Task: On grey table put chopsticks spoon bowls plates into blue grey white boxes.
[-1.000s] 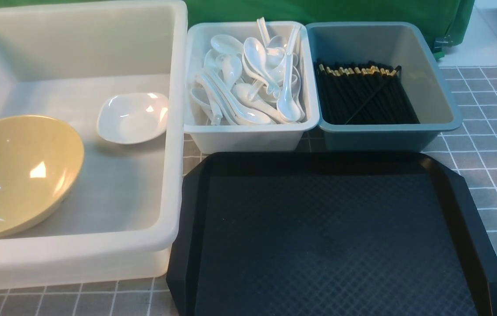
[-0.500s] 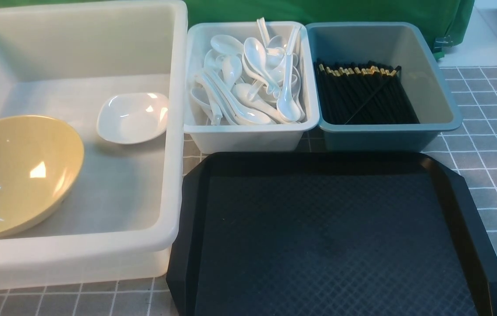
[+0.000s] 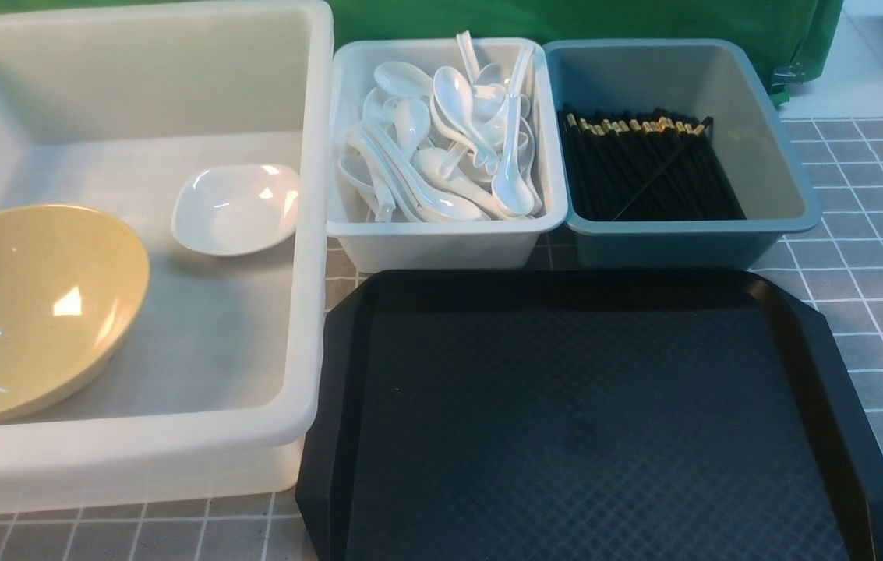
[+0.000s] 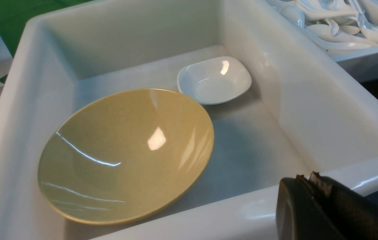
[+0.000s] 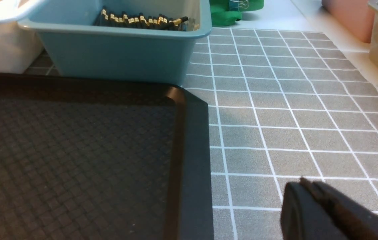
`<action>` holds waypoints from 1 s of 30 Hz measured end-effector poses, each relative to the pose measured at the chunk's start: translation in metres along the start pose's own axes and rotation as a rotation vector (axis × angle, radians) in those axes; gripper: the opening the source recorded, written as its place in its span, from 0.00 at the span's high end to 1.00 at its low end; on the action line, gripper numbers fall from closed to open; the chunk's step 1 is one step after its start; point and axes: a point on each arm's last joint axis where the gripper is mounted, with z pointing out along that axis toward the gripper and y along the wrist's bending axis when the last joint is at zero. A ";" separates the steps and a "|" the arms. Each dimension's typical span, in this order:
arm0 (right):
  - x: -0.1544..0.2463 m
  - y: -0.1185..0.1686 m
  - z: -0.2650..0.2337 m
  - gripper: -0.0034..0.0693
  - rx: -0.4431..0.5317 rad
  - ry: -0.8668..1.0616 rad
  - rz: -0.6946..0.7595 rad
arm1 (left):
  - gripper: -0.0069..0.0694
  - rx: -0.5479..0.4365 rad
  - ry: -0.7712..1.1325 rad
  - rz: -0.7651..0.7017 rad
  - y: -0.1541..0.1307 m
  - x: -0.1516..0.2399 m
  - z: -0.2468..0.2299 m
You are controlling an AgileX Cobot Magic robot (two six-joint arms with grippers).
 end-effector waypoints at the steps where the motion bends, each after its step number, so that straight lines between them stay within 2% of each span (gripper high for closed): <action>1: 0.000 0.000 0.000 0.91 0.000 0.000 0.000 | 0.92 0.000 0.000 0.000 0.000 0.000 0.000; 19: 0.000 0.000 0.000 0.90 0.000 0.002 0.001 | 0.92 0.002 -0.051 -0.004 -0.001 0.004 -0.001; 22: 0.000 0.000 0.000 0.90 0.000 0.002 0.001 | 0.92 -0.037 -0.107 0.004 0.001 0.015 0.009; 25: 0.000 0.000 0.000 0.89 0.000 0.002 0.001 | 0.92 -0.123 -0.221 -0.021 0.004 0.047 0.036; 26: 0.000 0.000 0.000 0.89 0.000 0.002 0.001 | 0.92 -0.127 -0.224 -0.020 0.005 0.049 0.038; 30: 0.000 0.000 0.000 0.89 0.000 0.002 0.001 | 0.92 -0.157 -0.283 -0.101 0.002 0.097 0.065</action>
